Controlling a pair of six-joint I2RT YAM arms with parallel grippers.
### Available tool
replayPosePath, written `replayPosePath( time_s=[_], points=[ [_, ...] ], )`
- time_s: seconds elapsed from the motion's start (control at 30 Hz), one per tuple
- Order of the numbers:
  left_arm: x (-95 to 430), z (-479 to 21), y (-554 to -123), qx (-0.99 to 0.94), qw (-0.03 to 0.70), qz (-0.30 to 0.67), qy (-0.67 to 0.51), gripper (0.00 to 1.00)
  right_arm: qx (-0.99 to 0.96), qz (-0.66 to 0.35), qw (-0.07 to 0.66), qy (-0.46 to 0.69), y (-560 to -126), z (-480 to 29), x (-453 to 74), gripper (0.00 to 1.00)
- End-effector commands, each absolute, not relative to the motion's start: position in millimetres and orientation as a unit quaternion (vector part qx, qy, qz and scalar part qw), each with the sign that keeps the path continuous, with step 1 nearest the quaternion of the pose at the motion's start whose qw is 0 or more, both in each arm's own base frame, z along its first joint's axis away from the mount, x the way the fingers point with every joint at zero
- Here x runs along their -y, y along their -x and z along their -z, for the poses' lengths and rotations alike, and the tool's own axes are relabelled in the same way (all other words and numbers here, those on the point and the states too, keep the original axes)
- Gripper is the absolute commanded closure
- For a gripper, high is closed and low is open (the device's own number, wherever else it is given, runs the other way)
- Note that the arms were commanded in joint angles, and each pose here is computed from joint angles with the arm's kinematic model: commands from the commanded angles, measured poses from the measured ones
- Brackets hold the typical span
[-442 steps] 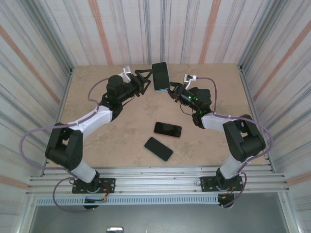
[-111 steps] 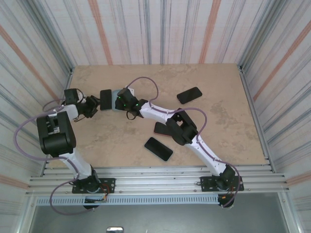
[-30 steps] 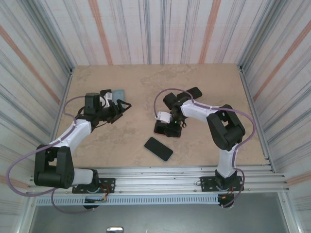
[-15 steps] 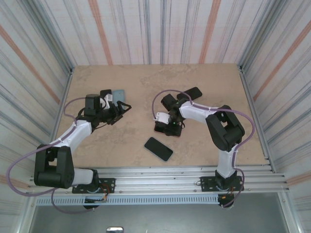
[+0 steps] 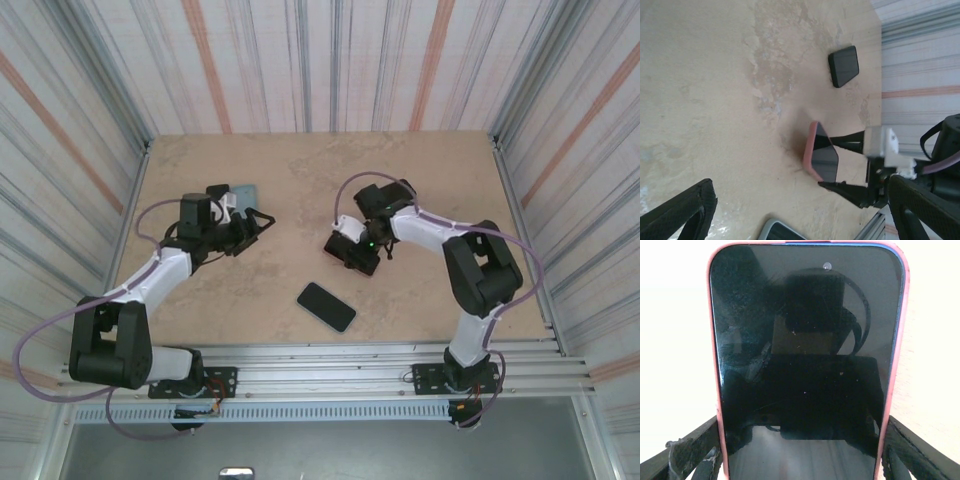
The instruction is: Take the phone out of the phone case
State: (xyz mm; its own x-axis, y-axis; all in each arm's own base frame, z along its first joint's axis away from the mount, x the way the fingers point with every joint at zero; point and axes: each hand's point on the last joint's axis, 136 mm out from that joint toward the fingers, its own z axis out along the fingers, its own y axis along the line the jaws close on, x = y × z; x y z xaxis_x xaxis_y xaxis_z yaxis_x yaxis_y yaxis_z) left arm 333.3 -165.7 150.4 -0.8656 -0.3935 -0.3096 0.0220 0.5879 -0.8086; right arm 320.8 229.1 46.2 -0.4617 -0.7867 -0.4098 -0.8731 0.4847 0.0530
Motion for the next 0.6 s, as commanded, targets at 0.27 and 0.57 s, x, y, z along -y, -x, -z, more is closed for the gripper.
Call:
replayPosePath(
  time_s=[0.27, 0.57],
  points=[
    [242, -191, -350, -0.843, 0.26, 0.469, 0.043, 0.2, -0.84, -0.241, 0.285, 0.394, -345, -120, -258, 0.48],
    [279, -186, -362, -0.849, 0.253, 0.465, 0.006, 0.36, -0.832, -0.27, 0.308, 0.375, -349, -142, -262, 0.48]
  ],
)
